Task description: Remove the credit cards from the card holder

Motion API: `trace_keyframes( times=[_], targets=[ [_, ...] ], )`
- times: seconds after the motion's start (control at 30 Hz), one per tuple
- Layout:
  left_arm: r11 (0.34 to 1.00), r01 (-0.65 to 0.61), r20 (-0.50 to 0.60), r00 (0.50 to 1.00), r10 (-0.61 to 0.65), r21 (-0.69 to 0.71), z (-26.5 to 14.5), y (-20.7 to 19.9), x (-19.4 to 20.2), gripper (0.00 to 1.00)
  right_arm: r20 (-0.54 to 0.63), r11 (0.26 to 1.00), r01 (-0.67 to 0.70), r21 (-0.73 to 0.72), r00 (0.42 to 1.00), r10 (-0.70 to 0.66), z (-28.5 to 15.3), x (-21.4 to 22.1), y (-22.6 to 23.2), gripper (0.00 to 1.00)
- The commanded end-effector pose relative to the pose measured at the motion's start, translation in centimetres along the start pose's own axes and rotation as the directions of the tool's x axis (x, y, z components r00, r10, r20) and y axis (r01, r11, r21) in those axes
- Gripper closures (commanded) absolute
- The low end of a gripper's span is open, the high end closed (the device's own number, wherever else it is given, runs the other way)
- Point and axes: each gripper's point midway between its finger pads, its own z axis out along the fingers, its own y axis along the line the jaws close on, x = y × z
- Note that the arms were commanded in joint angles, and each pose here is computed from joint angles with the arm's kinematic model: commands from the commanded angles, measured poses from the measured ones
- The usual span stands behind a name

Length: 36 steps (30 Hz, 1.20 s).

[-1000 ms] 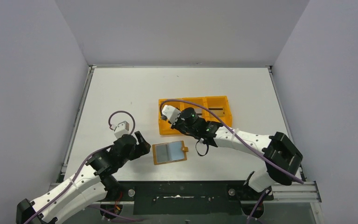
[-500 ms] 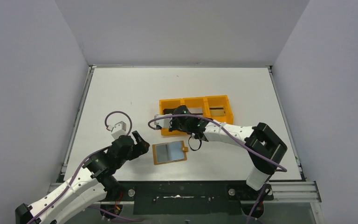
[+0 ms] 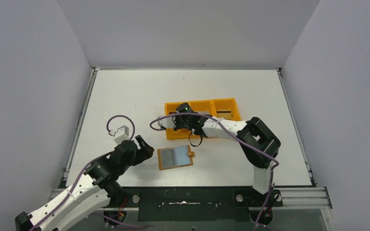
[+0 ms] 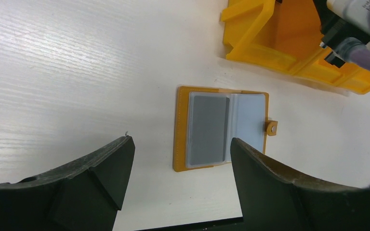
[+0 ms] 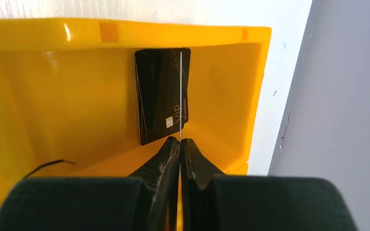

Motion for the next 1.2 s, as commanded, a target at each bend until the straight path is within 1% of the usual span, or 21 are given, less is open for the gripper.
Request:
trace_keyframes(
  times=[0.0, 0.1, 0.17, 0.23, 0.3, 0.4, 0.57, 0.8, 0.87, 0.97, 1.03, 1.1, 1.17],
  targets=[
    [0.999, 0.035, 0.05, 0.998, -0.036, 0.033, -0.7, -1.3, -1.7, 0.27, 0.021, 0.997, 0.029, 0.069, 0.999, -0.03, 0.8, -0.5, -2.8, 1.0],
    [0.999, 0.035, 0.048, 0.998, -0.036, 0.031, -0.7, -1.2, -1.7, 0.27, 0.013, 0.997, 0.027, 0.077, 1.0, -0.028, 1.5, -0.1, -2.9, 0.99],
    [0.999, 0.034, 0.047, 0.998, -0.036, 0.029, -0.6, -1.2, -1.6, 0.27, 0.015, 0.996, 0.025, 0.08, 1.0, -0.027, 1.9, -0.1, -2.9, 0.94],
    [0.999, 0.033, 0.045, 0.998, -0.034, 0.027, -0.5, -1.1, -1.6, 0.27, 0.014, 0.997, 0.022, 0.072, 1.0, -0.024, 2.3, 0.1, -2.7, 0.92],
    [0.999, 0.032, 0.043, 0.999, -0.033, 0.026, -0.5, -1.1, -1.5, 0.27, 0.014, 0.998, 0.019, 0.065, 1.0, -0.02, 2.5, 0.1, -2.6, 0.83],
    [0.999, 0.034, 0.042, 0.999, -0.035, 0.028, -0.5, -1.1, -1.5, 0.27, 0.017, 0.998, 0.006, 0.067, 1.0, -0.007, 2.4, 0.3, -2.7, 0.78],
    [0.999, 0.033, 0.039, 0.999, -0.034, 0.025, -0.4, -1.1, -1.3, 0.27, 0.038, 0.996, -0.031, 0.085, 0.999, 0.028, 1.3, 0.2, -3.5, 0.63],
    [0.999, 0.027, 0.027, 0.999, -0.027, 0.019, -0.2, -1.0, -1.0, 0.27, 0.091, 0.988, -0.106, 0.109, 0.991, 0.097, 0.0, -0.7, -4.7, 0.59],
    [0.999, 0.028, 0.023, 0.999, -0.029, 0.021, -0.2, -1.0, -1.0, 0.27, 0.114, 0.979, -0.152, 0.134, 0.984, 0.137, -0.7, -1.1, -5.5, 0.59],
    [0.999, 0.03, 0.019, 0.999, -0.03, 0.024, -0.1, -1.1, -0.9, 0.27, 0.175, 0.948, -0.26, 0.187, 0.958, 0.228, -2.6, -2.1, -7.2, 0.56],
    [0.999, 0.029, 0.018, 0.999, -0.03, 0.022, -0.1, -1.0, -0.8, 0.27, 0.217, 0.907, -0.359, 0.219, 0.925, 0.313, -4.4, -2.8, -8.6, 0.55],
    [0.999, 0.03, 0.017, 0.999, -0.03, 0.018, 0.0, -1.0, -0.8, 0.27, 0.272, 0.849, -0.477, 0.227, 0.868, 0.415, -6.3, -3.5, -9.3, 0.53],
    [0.999, 0.032, 0.02, 0.999, -0.032, 0.009, 0.1, -0.8, -0.8, 0.27, 0.324, 0.767, -0.604, 0.217, 0.786, 0.527, -8.1, -4.1, -9.5, 0.49]
  ],
)
